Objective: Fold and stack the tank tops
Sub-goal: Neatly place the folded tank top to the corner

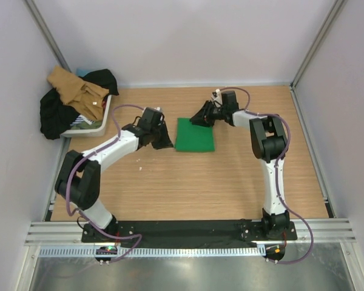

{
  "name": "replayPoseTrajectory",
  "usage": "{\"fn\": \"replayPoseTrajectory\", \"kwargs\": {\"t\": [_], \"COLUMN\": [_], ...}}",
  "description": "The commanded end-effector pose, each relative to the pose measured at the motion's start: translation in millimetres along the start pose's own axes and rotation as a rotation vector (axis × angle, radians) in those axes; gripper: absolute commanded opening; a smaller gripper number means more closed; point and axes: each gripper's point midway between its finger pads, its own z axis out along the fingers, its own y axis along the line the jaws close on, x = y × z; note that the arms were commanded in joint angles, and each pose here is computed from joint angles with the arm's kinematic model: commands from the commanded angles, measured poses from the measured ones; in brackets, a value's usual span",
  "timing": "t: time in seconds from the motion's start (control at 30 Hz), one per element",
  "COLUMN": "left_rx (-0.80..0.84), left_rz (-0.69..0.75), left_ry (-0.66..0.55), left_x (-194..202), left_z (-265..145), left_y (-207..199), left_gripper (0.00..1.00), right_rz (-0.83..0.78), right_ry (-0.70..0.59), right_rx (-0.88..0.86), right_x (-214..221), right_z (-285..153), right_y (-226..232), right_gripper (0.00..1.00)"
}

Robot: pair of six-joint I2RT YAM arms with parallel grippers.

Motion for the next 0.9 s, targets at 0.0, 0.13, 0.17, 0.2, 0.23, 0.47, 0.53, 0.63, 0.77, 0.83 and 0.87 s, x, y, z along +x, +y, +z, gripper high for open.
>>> {"fn": "replayPoseTrajectory", "kwargs": {"t": [0.0,0.13,0.17,0.2,0.23,0.47,0.53,0.63,0.77,0.83,0.87], "left_rx": [-0.007,-0.016,-0.032,-0.038,-0.043,-0.086,-0.093,-0.106,-0.123,-0.127,-0.128], "left_rz": [0.039,0.045,0.044,0.045,0.045,0.062,0.065,0.067,0.026,0.000,-0.005], "left_ry": [-0.078,-0.135,-0.143,-0.147,-0.155,-0.195,-0.193,-0.209,-0.292,-0.337,-0.342], "left_x": [-13.7,-16.3,-14.1,-13.0,-12.5,-5.7,-1.6,0.6,-4.8,-8.3,-7.8], "left_z": [-26.5,-49.8,-52.0,-54.6,-58.1,-78.7,-80.4,-86.6,-100.0,-109.5,-111.3], "left_y": [-0.3,3.1,8.4,10.7,12.6,28.3,32.6,38.0,48.7,54.6,55.9], "left_gripper": [0.01,0.01,0.01,0.01,0.01,0.02,0.02,0.01,0.00,0.00,0.00], "right_rz": [-0.143,-0.223,-0.225,-0.230,-0.255,-0.269,-0.267,-0.260,-0.239,-0.225,-0.220], "right_ry": [-0.064,-0.108,-0.105,-0.101,-0.106,-0.161,-0.148,-0.118,-0.106,-0.096,-0.089], "right_rx": [-0.024,0.174,0.223,0.271,0.324,0.673,0.691,0.698,0.671,0.642,0.627], "right_x": [-8.8,0.6,7.9,14.5,17.1,31.6,37.9,45.8,48.9,51.1,52.8], "right_z": [-39.5,-65.6,-75.9,-80.6,-85.7,-135.1,-137.0,-134.0,-124.9,-117.9,-114.5], "right_y": [65.4,49.7,50.1,40.2,33.5,-17.9,-26.3,-36.6,-43.0,-43.8,-43.8], "right_gripper": [0.40,0.47,0.47,0.49,0.49,0.45,0.45,0.48,0.51,0.49,0.48]}}
